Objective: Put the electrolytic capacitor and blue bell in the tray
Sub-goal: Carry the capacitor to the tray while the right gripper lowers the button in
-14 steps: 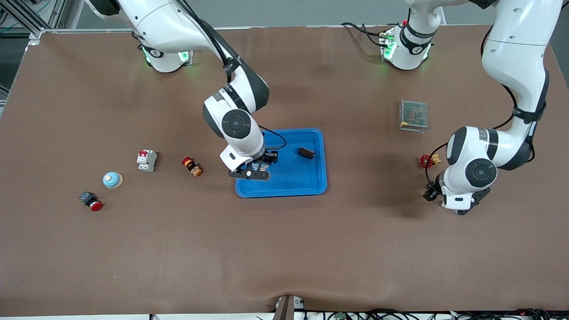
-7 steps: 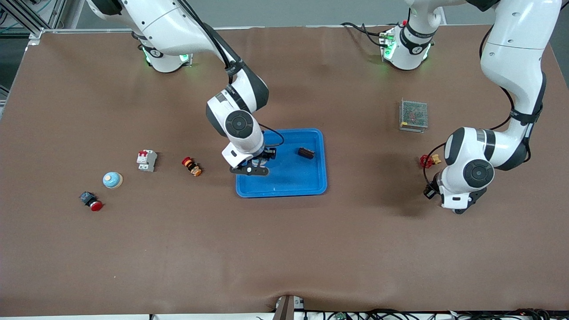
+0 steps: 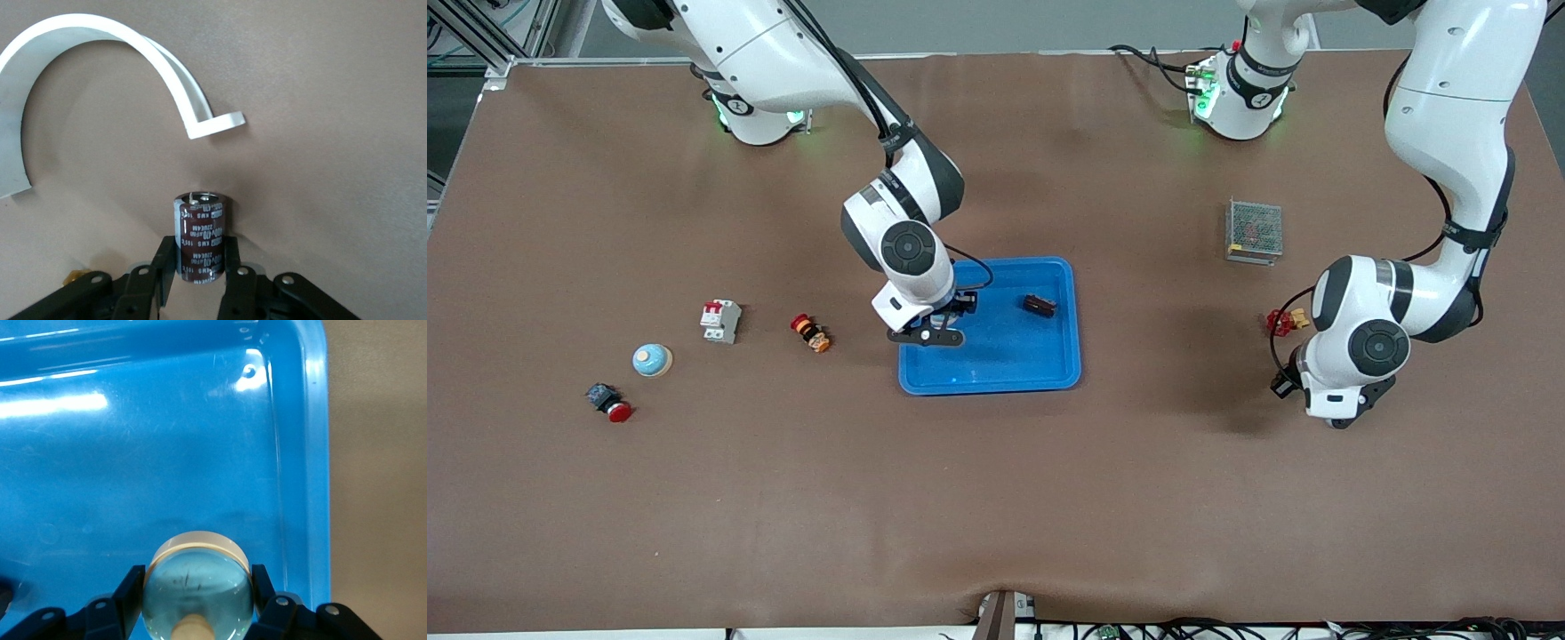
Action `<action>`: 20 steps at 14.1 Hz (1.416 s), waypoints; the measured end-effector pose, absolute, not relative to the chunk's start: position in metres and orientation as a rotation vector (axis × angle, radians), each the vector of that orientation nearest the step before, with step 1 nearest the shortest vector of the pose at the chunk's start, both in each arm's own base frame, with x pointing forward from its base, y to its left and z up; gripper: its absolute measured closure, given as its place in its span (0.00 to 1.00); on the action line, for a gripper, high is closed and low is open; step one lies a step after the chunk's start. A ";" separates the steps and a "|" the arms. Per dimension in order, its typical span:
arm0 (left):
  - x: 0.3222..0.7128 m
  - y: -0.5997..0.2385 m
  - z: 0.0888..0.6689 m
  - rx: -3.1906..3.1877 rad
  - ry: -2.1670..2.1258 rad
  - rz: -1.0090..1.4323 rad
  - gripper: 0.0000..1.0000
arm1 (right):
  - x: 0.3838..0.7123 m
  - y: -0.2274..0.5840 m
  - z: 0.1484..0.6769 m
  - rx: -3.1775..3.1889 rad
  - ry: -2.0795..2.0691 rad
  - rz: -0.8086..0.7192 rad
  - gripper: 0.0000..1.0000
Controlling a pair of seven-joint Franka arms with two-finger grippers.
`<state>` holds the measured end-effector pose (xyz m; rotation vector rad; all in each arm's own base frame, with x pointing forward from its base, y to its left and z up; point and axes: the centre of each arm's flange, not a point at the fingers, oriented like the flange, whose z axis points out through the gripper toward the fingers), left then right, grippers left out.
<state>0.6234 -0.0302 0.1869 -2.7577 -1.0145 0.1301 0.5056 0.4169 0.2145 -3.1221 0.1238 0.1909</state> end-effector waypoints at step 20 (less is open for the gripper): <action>0.633 -0.244 0.279 -2.709 -1.085 -0.030 0.67 | 0.491 0.424 0.187 -3.112 0.096 0.162 0.31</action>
